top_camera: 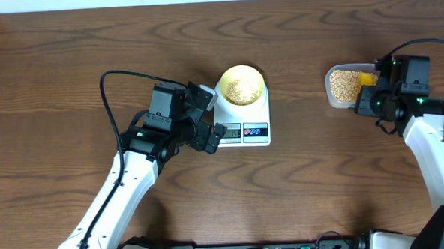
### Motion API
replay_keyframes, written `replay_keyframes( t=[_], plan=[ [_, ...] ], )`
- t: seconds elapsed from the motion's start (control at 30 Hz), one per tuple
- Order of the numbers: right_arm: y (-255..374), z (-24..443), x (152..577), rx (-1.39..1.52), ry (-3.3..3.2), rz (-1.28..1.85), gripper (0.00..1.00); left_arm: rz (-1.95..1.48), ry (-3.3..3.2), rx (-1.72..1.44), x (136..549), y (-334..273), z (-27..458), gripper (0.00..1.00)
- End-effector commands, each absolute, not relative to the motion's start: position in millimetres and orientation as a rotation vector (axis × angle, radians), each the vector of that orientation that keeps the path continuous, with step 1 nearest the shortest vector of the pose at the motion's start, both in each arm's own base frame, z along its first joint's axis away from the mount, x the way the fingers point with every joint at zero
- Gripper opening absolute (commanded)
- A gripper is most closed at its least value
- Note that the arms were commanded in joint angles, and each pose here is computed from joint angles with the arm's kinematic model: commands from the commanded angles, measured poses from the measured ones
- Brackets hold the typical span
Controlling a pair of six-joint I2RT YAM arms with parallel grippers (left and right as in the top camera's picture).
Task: Scoop item into bowl and weigh 50g on scale
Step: 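Move the empty scoop with the right gripper back to the tub, then lower the scoop into the soybeans again with the right gripper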
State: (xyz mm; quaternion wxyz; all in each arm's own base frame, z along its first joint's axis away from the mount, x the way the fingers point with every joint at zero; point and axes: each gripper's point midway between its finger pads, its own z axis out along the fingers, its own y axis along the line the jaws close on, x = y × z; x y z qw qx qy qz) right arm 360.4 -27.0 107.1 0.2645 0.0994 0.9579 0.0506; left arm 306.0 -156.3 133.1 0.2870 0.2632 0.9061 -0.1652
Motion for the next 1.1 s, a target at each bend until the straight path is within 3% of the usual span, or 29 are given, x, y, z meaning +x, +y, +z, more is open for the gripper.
replay_keyframes(
  t=[0.0, 1.07],
  plan=[
    [-10, 97, 355, 0.242, 2.621, 0.278, 0.01, -0.449, 2.430, 0.708, 305, -156, 129, 1.00],
    [-9, 93, 337, 0.374, 2.494, 0.795, 0.01, -0.449, 2.430, 0.708, 305, -156, 129, 1.00]
  ],
)
